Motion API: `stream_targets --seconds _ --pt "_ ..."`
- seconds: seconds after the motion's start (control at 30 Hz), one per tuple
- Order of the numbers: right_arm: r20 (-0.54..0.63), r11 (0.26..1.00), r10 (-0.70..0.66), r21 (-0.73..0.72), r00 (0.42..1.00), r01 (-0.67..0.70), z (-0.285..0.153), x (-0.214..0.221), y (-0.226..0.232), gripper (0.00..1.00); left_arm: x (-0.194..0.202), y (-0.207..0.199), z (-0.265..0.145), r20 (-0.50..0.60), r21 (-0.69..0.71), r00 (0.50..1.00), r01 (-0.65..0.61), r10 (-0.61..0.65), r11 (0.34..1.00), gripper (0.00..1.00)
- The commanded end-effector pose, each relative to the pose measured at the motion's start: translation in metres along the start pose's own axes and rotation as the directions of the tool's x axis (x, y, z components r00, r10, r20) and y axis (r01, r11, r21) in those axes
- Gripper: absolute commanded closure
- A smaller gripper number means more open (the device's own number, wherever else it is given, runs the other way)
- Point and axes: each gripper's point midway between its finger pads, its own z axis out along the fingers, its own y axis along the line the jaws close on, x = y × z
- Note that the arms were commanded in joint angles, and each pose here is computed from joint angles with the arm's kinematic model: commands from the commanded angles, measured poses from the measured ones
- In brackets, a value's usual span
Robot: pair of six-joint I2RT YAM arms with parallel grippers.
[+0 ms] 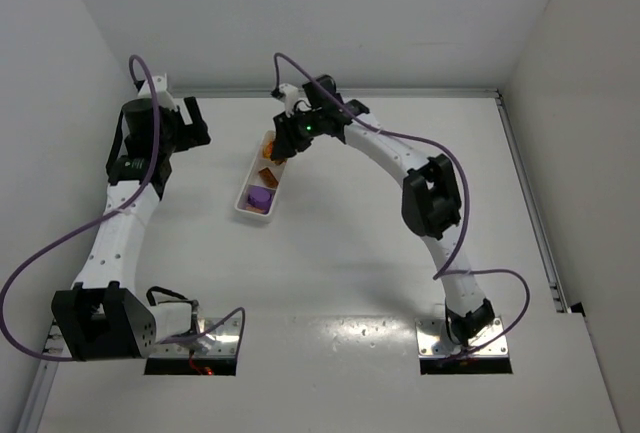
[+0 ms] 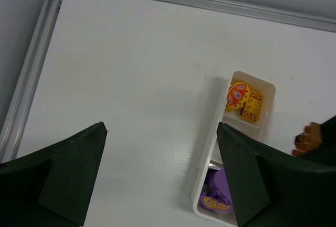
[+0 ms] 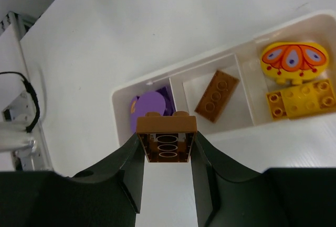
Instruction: Sort the legos into containers by color
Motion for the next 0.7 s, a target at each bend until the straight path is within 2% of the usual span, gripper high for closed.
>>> stream_targets --seconds 0.0,0.07,0.13,0.3,0.67 --pt "0.114 1.0 -0.024 0.022 0.993 0.022 0.018 -0.032 0.003 0.98 -0.012 -0.003 -0.009 0.043 0.036 0.999 -0.005 0.003 0.999 0.07" --pt "0.162 0.999 -0.044 0.03 0.986 0.039 0.021 -0.05 0.0 0.97 -0.012 -0.005 -0.009 0.041 0.051 0.999 -0.005 0.003 0.999 0.07" --pt "0.162 0.999 -0.04 0.034 0.986 0.035 0.031 -0.049 -0.001 0.97 -0.009 -0.004 -0.009 0.029 0.049 0.999 -0.017 0.015 0.999 0.07" --pt "0.132 0.999 -0.042 0.029 0.99 0.039 0.051 -0.033 -0.001 0.97 -0.011 0.003 -0.01 0.031 0.031 0.999 -0.033 0.032 0.999 0.07" --pt "0.082 0.999 -0.036 0.043 0.996 0.032 0.068 -0.008 -0.017 0.96 0.016 0.012 0.002 -0.037 0.038 0.999 -0.018 0.019 0.999 0.07"
